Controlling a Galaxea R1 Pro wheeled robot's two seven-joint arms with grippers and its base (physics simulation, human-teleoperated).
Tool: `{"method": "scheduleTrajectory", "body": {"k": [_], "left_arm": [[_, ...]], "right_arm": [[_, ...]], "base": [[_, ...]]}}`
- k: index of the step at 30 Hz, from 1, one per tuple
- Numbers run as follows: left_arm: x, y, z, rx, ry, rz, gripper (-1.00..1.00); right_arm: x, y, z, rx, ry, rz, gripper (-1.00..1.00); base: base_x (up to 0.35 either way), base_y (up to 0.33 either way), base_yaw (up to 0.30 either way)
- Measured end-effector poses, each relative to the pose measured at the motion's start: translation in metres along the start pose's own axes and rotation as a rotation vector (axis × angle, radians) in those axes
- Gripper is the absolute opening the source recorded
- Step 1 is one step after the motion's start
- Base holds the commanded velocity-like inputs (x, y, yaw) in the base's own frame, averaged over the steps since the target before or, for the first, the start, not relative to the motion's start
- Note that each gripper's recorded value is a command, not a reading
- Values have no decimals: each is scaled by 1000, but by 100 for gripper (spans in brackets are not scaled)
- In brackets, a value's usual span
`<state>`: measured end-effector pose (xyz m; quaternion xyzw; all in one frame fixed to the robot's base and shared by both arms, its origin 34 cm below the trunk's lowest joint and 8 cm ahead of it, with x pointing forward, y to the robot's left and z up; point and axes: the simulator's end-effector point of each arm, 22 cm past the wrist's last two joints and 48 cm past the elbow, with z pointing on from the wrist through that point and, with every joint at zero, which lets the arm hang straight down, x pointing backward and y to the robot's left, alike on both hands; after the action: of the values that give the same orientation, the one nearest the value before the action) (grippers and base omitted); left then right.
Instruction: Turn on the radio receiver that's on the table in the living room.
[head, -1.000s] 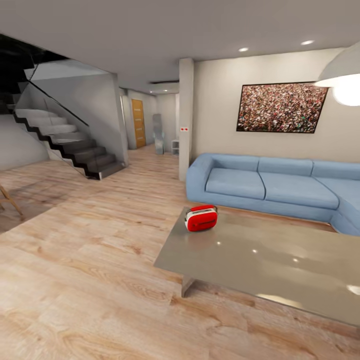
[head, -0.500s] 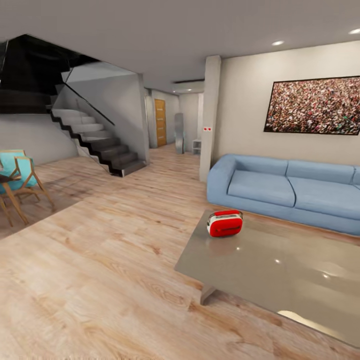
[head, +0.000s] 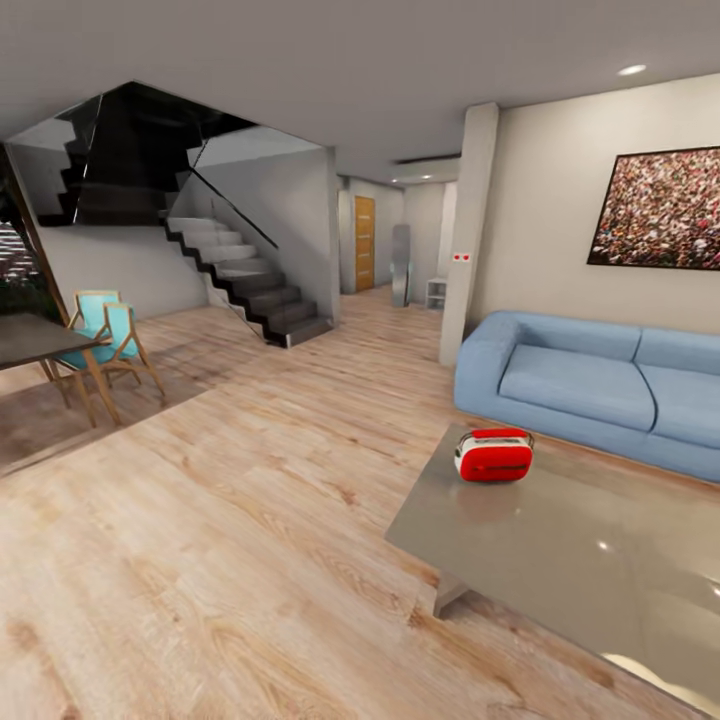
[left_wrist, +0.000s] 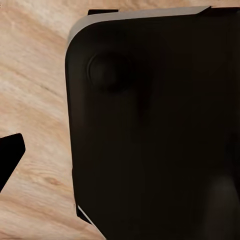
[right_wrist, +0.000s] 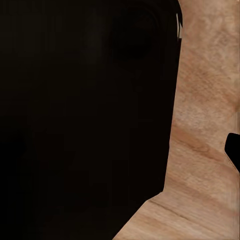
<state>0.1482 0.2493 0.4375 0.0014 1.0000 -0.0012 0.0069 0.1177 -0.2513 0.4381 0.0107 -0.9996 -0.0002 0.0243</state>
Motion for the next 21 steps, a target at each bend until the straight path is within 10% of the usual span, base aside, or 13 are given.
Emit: {"method": "scheduleTrajectory", "body": {"k": [21], "left_arm": [[3,-2,0,3,7,-2,100]], "right_arm": [[3,0,0,-1,7,-2,100]], "base": [[0,0,282]]}}
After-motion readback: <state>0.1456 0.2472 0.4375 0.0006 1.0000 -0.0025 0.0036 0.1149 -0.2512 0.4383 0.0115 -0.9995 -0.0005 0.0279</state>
